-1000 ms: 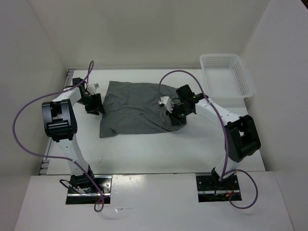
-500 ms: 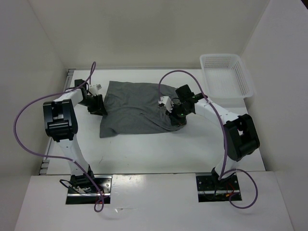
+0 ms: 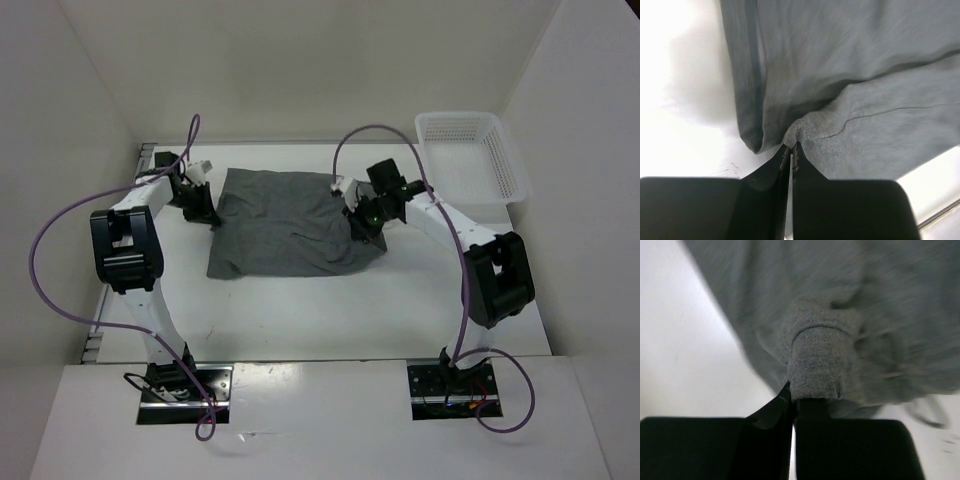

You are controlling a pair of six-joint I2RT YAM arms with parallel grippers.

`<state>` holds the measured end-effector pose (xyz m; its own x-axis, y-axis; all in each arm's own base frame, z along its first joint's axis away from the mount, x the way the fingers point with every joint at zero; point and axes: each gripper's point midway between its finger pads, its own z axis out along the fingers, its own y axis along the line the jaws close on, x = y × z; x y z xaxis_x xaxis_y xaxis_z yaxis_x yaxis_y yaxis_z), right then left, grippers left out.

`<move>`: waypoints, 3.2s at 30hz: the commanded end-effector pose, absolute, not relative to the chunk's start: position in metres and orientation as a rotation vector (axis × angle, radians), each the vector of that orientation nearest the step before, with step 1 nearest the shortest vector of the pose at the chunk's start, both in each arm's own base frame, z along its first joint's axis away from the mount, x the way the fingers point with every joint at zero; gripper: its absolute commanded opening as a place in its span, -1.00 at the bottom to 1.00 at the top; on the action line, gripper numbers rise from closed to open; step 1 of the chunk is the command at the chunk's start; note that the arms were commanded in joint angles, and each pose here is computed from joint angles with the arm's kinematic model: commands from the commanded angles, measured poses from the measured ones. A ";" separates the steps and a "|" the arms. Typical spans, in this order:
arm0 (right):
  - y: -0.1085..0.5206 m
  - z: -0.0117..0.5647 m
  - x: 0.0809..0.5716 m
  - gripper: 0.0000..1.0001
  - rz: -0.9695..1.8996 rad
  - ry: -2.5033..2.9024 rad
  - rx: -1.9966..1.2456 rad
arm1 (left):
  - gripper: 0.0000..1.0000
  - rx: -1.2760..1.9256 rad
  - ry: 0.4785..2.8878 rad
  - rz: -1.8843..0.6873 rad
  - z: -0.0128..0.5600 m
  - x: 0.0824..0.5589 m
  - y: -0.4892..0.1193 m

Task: Fold and stack the shorts
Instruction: Flatten the shorts out

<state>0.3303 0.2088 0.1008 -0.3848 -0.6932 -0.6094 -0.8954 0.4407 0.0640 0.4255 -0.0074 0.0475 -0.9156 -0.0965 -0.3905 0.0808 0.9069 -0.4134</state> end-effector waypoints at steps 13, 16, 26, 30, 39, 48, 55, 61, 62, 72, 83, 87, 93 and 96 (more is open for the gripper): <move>0.207 0.392 0.500 -1.00 0.424 1.585 -0.825 | -0.99 0.169 1.903 -0.288 0.423 0.459 0.032; 0.198 0.366 0.477 -1.00 0.415 1.639 -0.916 | -0.99 0.132 2.005 -0.320 0.400 0.431 0.026; 0.159 0.191 0.337 -1.00 0.498 1.997 -1.191 | -0.99 -0.056 2.493 -0.485 0.246 0.294 -0.004; 0.151 0.149 0.288 -0.99 0.521 2.054 -1.330 | -0.97 -0.154 2.726 -0.569 0.180 0.239 -0.016; 0.127 0.081 0.218 -0.77 0.368 2.078 -1.792 | -0.86 -0.044 3.032 -0.338 0.104 0.173 -0.018; 0.112 0.085 0.187 0.67 0.297 1.997 -2.062 | -0.12 0.137 3.112 -0.281 0.111 0.158 -0.030; 0.130 0.178 0.249 0.69 0.060 1.685 -1.734 | 0.06 0.038 2.746 -0.157 0.132 0.284 -0.001; 0.191 0.168 0.268 0.61 0.307 1.761 -1.590 | 0.10 0.125 2.739 -0.123 0.089 0.343 -0.014; 0.195 0.167 0.275 0.61 0.311 1.765 -1.575 | 0.14 0.142 2.743 -0.126 0.083 0.347 -0.018; 0.191 0.129 0.259 0.50 0.583 2.155 -1.427 | 0.25 0.150 2.706 -0.098 0.050 0.386 -0.018; 0.184 0.128 0.235 0.50 0.851 2.399 -1.093 | 0.14 0.249 2.868 -0.193 0.015 0.349 -0.049; 0.178 0.119 0.236 0.50 0.825 2.447 -1.077 | -0.23 0.279 2.893 -0.211 0.009 0.343 -0.057; 0.149 0.115 0.243 0.39 0.777 2.574 -1.083 | -0.79 0.274 2.921 -0.161 0.002 0.345 -0.051; 0.134 0.102 0.233 0.26 0.803 2.653 -1.134 | -0.84 0.271 2.868 -0.141 0.004 0.372 -0.051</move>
<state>0.2455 0.1507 0.1043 -0.6959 -0.5852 -0.4162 -0.7179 0.5821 0.3818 0.3548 -0.0523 0.0145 -0.9537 0.1637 -0.2522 0.1927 0.9767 -0.0948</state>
